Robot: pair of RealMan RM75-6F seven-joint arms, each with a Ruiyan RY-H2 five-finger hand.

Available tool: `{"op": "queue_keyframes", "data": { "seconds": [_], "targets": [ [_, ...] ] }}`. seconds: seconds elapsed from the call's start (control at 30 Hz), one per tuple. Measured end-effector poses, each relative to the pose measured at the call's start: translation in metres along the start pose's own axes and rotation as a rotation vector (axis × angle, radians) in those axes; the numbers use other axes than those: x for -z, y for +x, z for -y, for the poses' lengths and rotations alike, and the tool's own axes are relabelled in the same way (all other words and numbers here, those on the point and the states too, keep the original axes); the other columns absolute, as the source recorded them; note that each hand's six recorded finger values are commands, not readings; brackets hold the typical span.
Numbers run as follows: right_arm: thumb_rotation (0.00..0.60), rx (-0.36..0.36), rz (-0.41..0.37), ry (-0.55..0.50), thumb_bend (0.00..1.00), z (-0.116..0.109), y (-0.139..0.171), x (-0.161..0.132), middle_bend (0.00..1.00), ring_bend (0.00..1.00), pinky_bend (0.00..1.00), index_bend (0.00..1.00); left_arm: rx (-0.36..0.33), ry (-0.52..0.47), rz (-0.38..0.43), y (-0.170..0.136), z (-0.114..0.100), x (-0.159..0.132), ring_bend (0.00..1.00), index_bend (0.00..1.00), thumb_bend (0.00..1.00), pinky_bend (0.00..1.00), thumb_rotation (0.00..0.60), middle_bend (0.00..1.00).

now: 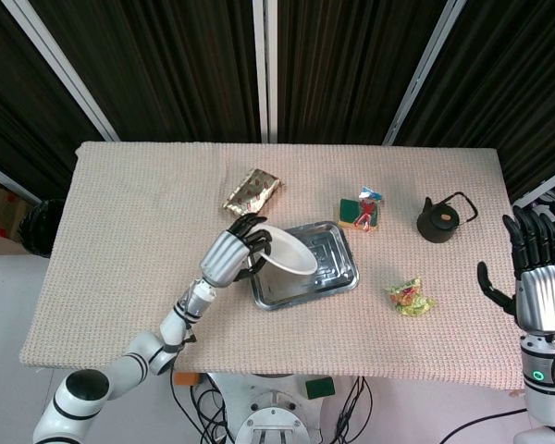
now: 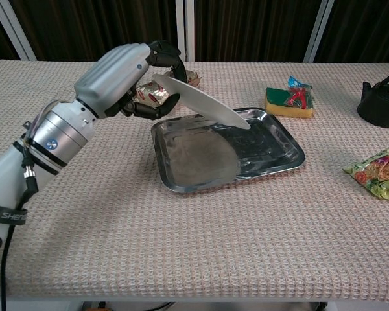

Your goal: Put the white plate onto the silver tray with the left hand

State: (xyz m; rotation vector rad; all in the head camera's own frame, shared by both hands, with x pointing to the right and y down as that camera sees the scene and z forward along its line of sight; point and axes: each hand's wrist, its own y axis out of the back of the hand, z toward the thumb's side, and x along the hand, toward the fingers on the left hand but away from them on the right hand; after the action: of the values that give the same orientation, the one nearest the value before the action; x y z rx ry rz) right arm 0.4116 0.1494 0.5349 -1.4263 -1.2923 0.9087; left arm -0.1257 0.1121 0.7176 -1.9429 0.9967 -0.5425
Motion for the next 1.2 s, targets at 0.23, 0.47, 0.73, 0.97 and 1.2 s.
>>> {"op": "queue_keyframes", "data": {
  "seconds": [0.23,0.47,0.73,0.97,1.2],
  "targets": [
    [0.6,0.01,0.003,0.002,0.42,-0.004,-0.001,0.001,0.0,0.0,0.0,0.0,0.048,-0.032,0.003,0.011,0.023,-0.01,0.18,0.84,0.56,0.18,0.6,0.42],
    [0.6,0.012,0.014,0.007,0.42,-0.007,0.0,0.004,0.0,0.0,0.0,0.0,0.104,-0.04,-0.003,0.014,0.039,-0.01,0.18,0.84,0.55,0.18,0.6,0.42],
    [0.6,0.008,0.019,0.002,0.42,-0.005,0.001,0.007,0.0,0.0,0.0,0.0,0.169,0.02,0.021,0.009,0.048,-0.007,0.18,0.83,0.54,0.18,0.6,0.42],
    [0.6,0.009,0.018,-0.001,0.42,-0.005,0.002,0.008,0.0,0.0,0.0,0.0,0.179,0.05,0.041,0.009,0.046,-0.006,0.18,0.83,0.53,0.18,0.6,0.42],
    [0.6,0.009,0.019,-0.001,0.42,-0.005,0.002,0.008,0.0,0.0,0.0,0.0,0.239,0.1,0.061,0.004,0.052,-0.003,0.18,0.81,0.53,0.18,0.6,0.42]
  ]
}}
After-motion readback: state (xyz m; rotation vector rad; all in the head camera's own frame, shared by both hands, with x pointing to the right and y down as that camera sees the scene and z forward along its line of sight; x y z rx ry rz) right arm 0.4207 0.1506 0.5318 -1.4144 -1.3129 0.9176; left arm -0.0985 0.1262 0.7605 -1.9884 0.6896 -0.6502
